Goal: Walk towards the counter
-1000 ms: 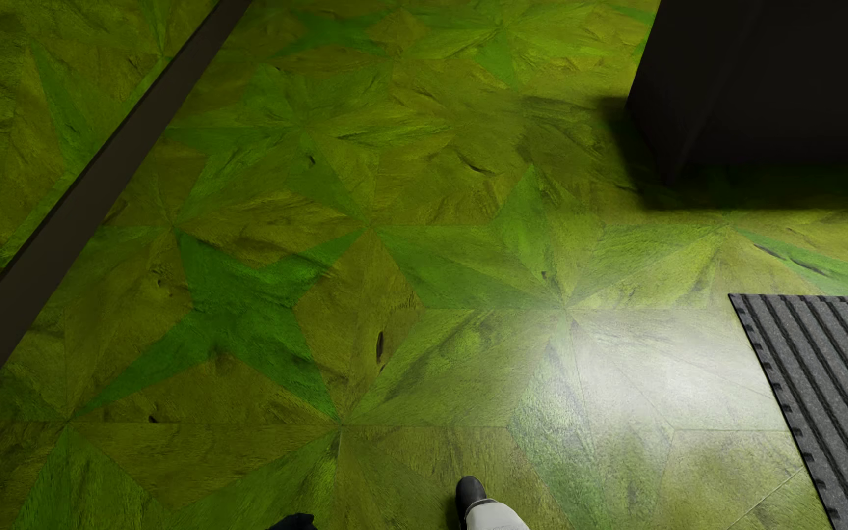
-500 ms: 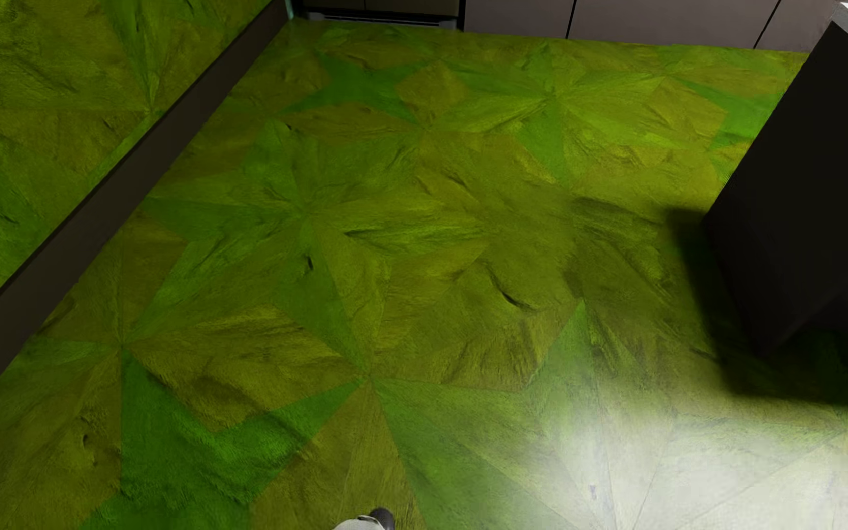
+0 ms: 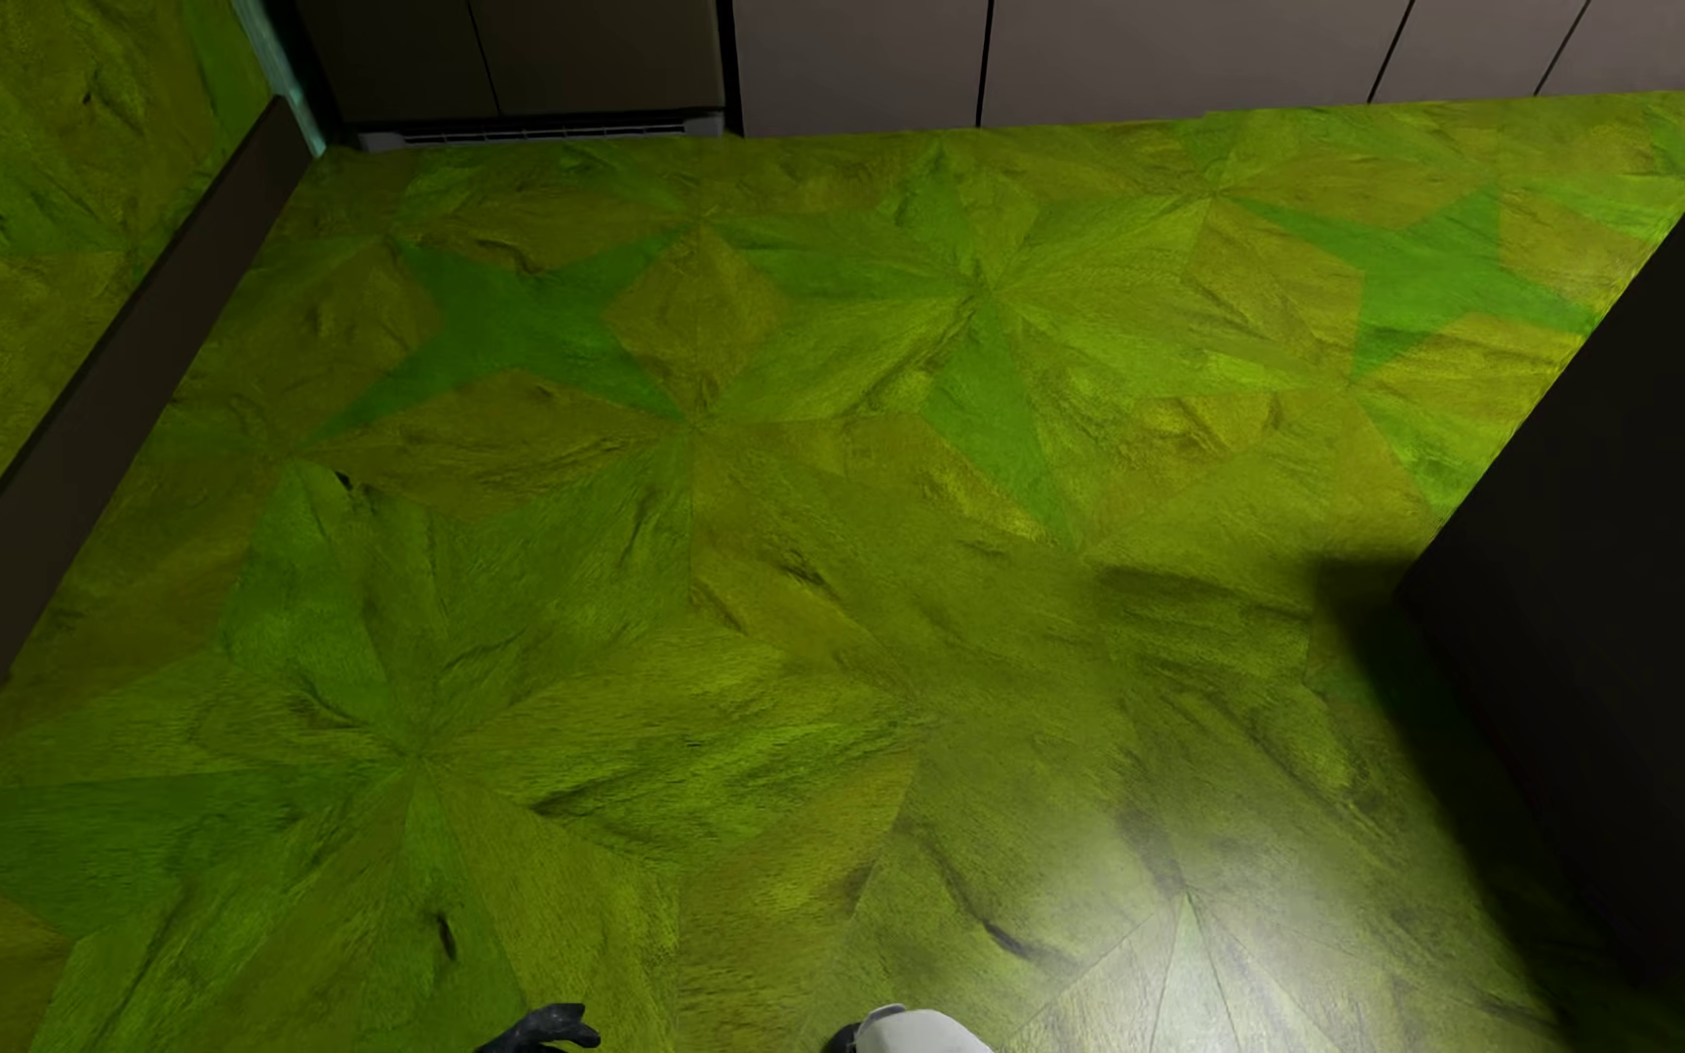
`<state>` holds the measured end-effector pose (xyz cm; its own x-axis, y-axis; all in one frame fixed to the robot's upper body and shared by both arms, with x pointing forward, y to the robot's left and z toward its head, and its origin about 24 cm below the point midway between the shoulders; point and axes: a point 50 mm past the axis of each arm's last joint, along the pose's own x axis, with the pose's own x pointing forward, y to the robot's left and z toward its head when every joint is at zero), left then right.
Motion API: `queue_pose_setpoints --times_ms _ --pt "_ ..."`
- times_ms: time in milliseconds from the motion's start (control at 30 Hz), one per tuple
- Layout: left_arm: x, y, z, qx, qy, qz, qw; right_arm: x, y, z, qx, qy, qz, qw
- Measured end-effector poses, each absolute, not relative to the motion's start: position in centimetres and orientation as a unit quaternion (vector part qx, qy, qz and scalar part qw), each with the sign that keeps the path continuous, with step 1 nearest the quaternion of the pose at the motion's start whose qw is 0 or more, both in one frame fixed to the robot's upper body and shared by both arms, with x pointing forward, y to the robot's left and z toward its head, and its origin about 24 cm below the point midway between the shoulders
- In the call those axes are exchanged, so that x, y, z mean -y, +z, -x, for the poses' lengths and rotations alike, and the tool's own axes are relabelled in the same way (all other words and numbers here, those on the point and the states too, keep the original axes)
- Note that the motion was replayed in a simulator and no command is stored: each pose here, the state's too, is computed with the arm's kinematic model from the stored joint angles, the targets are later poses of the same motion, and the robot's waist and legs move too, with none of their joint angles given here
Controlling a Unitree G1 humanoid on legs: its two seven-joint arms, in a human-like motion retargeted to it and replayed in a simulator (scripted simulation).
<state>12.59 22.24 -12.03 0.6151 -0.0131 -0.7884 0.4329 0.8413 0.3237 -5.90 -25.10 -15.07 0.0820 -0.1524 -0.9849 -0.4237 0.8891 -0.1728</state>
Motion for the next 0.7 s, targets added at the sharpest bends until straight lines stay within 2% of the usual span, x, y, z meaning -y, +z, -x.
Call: queue_pose_setpoints --times_ms 67,133,167,233,367,467,533,600,700 --pt "-22.4 -10.9 -14.8 -0.386 -0.113 -0.248 0.881 25.5 -14.8 7.9 -0.696 0.093 0.215 0.679" --pt "-22.8 -11.6 -13.5 -0.41 -0.095 -0.233 0.877 25.8 -14.7 9.1 -0.714 0.093 0.218 0.659" --pt "-22.9 -12.7 -11.6 -0.445 -0.091 -0.225 0.862 25.9 -14.8 8.9 -0.714 0.09 0.217 0.66" --pt "-23.4 -14.6 -7.6 -0.519 -0.107 -0.237 0.814 24.9 -15.5 5.7 -0.679 0.113 0.226 0.689" --pt "-23.2 -16.0 0.8 -0.618 -0.154 -0.242 0.732 21.7 -15.1 -2.9 -0.551 0.123 0.202 0.8" --pt "-21.9 -15.9 4.6 -0.648 -0.168 -0.218 0.71 20.5 -13.2 -8.6 -0.456 0.132 0.205 0.856" --pt "-21.2 -16.0 5.3 -0.654 -0.166 -0.205 0.709 20.7 -11.3 -11.4 -0.398 0.127 0.212 0.883" --pt "-21.6 -16.0 4.7 -0.649 -0.161 -0.21 0.713 20.8 -11.0 -11.9 -0.388 0.118 0.208 0.89" --pt "-23.2 -16.0 3.0 -0.643 -0.147 -0.231 0.715 21.3 -13.7 -7.2 -0.482 0.107 0.194 0.848"
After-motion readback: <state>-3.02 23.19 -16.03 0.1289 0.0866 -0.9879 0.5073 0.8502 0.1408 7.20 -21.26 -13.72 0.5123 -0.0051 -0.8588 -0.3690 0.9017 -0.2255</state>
